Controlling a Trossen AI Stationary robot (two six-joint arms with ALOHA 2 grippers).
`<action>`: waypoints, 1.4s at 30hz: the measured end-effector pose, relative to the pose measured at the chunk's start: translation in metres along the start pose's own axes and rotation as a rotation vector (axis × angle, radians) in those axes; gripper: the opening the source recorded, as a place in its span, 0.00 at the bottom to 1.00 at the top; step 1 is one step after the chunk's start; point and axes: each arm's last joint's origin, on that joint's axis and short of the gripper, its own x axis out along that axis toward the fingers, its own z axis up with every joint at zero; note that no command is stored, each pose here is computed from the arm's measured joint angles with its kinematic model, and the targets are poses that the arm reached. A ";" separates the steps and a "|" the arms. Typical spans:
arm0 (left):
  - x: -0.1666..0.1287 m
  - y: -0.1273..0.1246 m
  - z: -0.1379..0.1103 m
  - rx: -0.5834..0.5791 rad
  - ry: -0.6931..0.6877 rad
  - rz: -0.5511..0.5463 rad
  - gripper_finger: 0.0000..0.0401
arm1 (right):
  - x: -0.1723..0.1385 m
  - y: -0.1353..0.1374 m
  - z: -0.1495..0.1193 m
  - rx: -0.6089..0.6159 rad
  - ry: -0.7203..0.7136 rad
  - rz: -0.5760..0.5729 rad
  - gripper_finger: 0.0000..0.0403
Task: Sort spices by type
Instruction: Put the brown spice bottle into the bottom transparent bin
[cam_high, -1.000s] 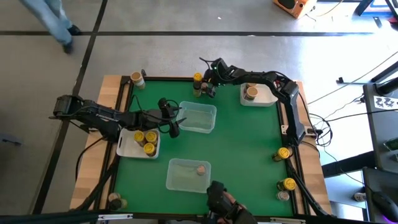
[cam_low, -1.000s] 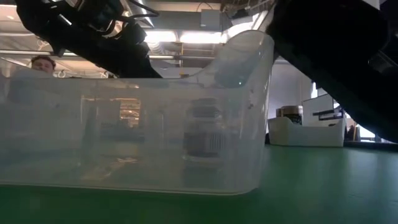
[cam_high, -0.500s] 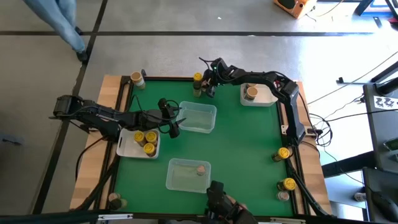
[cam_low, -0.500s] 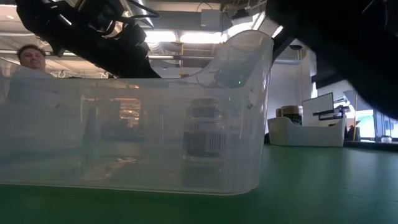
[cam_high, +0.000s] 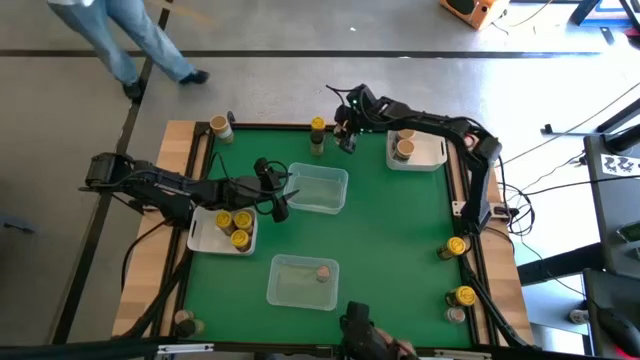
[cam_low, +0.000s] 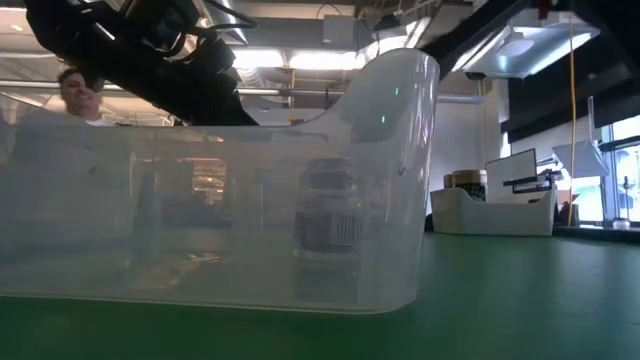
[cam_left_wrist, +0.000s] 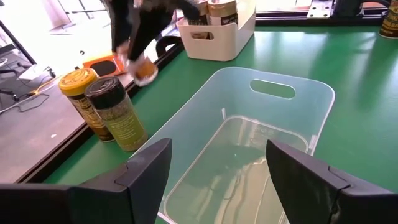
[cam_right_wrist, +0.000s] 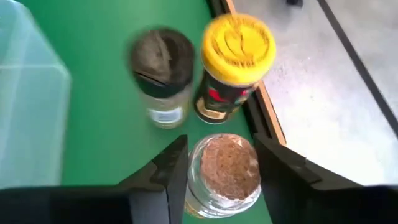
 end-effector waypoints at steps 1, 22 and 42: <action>0.000 0.000 0.000 0.000 0.001 0.000 0.65 | -0.008 0.005 0.005 -0.009 -0.004 0.007 0.39; -0.030 -0.006 0.012 0.028 -0.020 -0.079 0.65 | -0.079 0.194 0.062 -0.211 -0.126 0.315 0.40; -0.049 -0.001 0.013 -0.074 0.021 -0.088 0.65 | -0.062 0.362 0.044 -0.338 -0.219 0.533 0.40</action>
